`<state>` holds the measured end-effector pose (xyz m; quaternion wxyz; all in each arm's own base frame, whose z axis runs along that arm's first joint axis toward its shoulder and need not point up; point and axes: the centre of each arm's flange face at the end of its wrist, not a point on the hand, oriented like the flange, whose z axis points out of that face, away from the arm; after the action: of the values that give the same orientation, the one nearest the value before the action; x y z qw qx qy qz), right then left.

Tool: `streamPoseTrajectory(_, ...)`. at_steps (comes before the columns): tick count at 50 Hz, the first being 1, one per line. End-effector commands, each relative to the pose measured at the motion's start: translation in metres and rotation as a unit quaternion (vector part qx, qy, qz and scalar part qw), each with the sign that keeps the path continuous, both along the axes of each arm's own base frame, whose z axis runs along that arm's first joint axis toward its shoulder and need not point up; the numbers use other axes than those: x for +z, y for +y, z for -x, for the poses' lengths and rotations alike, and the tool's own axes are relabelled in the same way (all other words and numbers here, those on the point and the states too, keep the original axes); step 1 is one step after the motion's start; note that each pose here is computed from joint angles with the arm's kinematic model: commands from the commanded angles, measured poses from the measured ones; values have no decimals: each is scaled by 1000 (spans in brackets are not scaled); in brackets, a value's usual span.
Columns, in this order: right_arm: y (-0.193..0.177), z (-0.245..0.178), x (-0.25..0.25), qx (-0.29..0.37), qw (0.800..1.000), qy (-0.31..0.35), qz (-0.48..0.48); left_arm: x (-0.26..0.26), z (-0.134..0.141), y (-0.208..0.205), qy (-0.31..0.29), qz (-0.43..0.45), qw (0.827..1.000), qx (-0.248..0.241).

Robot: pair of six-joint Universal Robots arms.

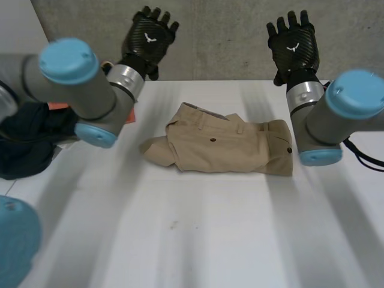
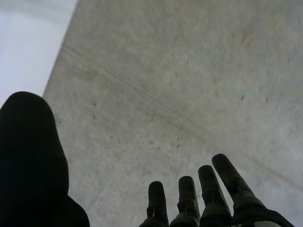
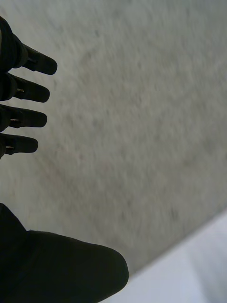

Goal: Fold the laundry.

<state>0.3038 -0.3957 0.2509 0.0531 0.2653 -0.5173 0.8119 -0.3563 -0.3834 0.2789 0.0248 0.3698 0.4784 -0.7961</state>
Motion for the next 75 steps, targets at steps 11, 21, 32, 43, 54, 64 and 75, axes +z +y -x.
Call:
streamPoseTrajectory(11, 52, 16, -64, 52, 938, 114, -323, -97, -38, 64, -79, -422, 903, 25)
streamPoseTrajectory(21, 33, 15, -104, 12, 953, 188, -239, -121, -27, 46, -102, -393, 913, 46)
streamPoseTrajectory(32, 83, 40, -67, 17, 938, 216, -271, -97, -13, 48, -71, -320, 942, 72)
streamPoseTrajectory(43, 165, 62, -39, 97, 884, 222, -400, -65, -13, 49, -30, -253, 965, 68)
streamPoseTrajectory(54, 142, 61, -5, 78, 912, 147, -375, -58, -20, 47, -27, -244, 966, 77)
streamPoseTrajectory(64, 125, 16, 22, 99, 942, 134, -290, -43, -48, 68, -41, -274, 957, 89)
streamPoseTrajectory(75, 114, -68, -32, 164, 948, 152, -224, -57, -102, 46, -40, -312, 936, 155)
